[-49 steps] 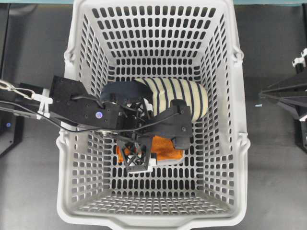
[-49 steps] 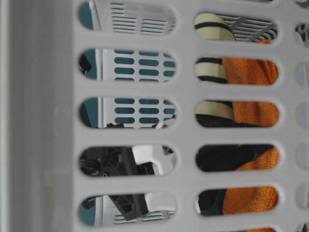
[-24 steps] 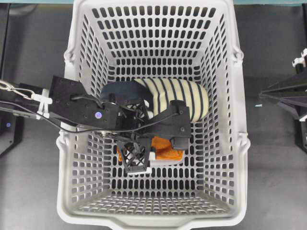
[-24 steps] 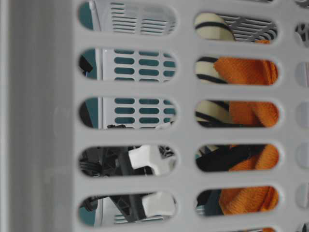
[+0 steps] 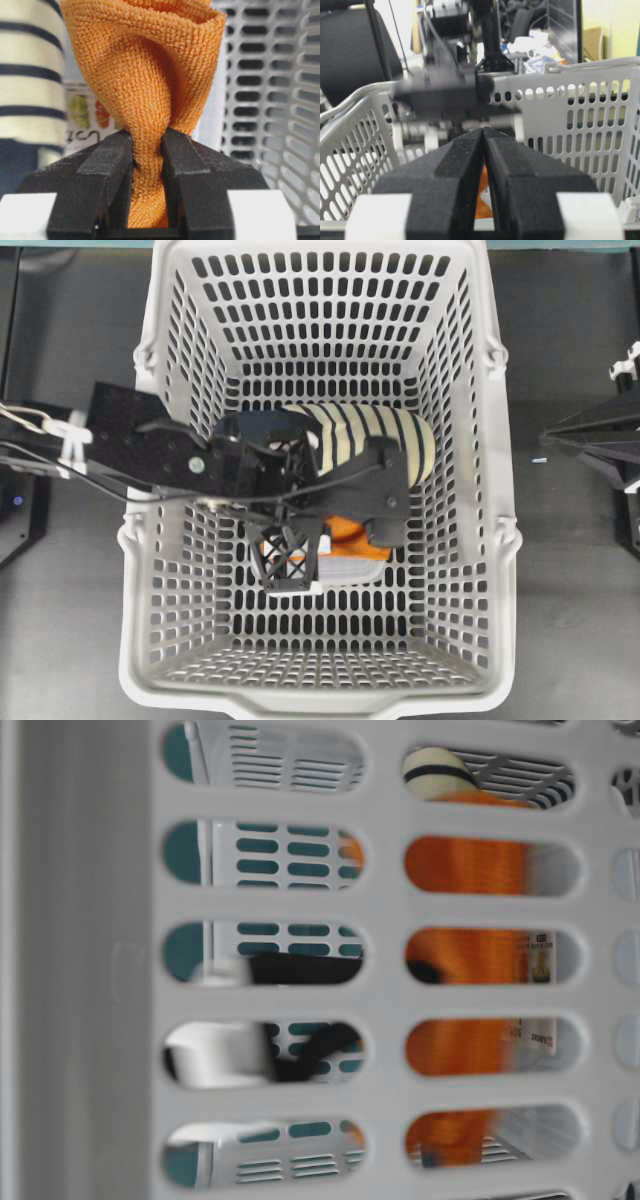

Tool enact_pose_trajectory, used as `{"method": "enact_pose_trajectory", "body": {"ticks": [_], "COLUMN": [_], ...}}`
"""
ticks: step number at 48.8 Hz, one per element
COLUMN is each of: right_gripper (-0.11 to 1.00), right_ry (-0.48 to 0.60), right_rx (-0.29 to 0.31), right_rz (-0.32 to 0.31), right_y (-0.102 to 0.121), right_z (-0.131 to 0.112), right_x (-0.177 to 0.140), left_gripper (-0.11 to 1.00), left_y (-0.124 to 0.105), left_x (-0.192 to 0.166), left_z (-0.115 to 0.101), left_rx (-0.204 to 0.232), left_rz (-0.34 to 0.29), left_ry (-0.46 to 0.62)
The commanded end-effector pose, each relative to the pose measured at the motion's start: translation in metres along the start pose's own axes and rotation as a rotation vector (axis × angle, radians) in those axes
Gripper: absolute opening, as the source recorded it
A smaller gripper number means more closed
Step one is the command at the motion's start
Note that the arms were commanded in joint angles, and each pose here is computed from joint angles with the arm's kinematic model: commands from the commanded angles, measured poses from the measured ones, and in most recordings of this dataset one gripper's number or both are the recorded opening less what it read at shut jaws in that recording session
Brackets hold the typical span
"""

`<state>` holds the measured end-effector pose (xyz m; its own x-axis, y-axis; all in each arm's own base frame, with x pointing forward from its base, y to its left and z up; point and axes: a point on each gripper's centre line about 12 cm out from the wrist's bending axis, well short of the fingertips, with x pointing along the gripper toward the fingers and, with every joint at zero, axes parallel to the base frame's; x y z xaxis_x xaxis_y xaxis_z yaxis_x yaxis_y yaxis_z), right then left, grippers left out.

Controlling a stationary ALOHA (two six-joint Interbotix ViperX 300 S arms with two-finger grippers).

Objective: Pick up the orange cloth from the shopping basket with the left arm.
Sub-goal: 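Lift the gripped orange towel upward out of the basket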

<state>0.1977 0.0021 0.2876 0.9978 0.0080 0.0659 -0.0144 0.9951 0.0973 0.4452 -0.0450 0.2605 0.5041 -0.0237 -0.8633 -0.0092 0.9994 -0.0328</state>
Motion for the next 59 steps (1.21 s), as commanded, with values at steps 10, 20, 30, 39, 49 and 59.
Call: {"method": "enact_pose_trajectory", "body": {"ticks": [10, 20, 30, 39, 49, 59], "right_gripper": [0.0, 0.0, 0.0, 0.0, 0.0, 0.0], "right_ry": [-0.018, -0.023, -0.021, -0.018, -0.018, -0.015], "right_rx": [0.006, 0.006, 0.006, 0.006, 0.006, 0.006], "right_rz": [0.002, 0.002, 0.002, 0.002, 0.002, 0.002], "right_y": [0.001, 0.001, 0.001, 0.0, 0.0, 0.0], "right_z": [0.005, 0.006, 0.005, 0.004, 0.004, 0.002], "right_x": [0.0, -0.001, -0.001, -0.002, -0.002, -0.002], "left_gripper": [0.14, 0.14, 0.14, 0.14, 0.14, 0.14], "left_y": [-0.003, -0.001, 0.0, 0.0, 0.002, 0.005], "left_x": [-0.094, -0.128, -0.132, -0.132, -0.133, -0.133], "left_z": [0.048, 0.062, 0.061, 0.061, 0.062, 0.062], "left_rx": [0.006, 0.001, -0.002, -0.005, -0.007, -0.012], "left_rz": [0.002, 0.003, 0.008, 0.009, 0.011, 0.014], "left_ry": [-0.048, -0.074, -0.044, -0.044, -0.047, -0.047]}}
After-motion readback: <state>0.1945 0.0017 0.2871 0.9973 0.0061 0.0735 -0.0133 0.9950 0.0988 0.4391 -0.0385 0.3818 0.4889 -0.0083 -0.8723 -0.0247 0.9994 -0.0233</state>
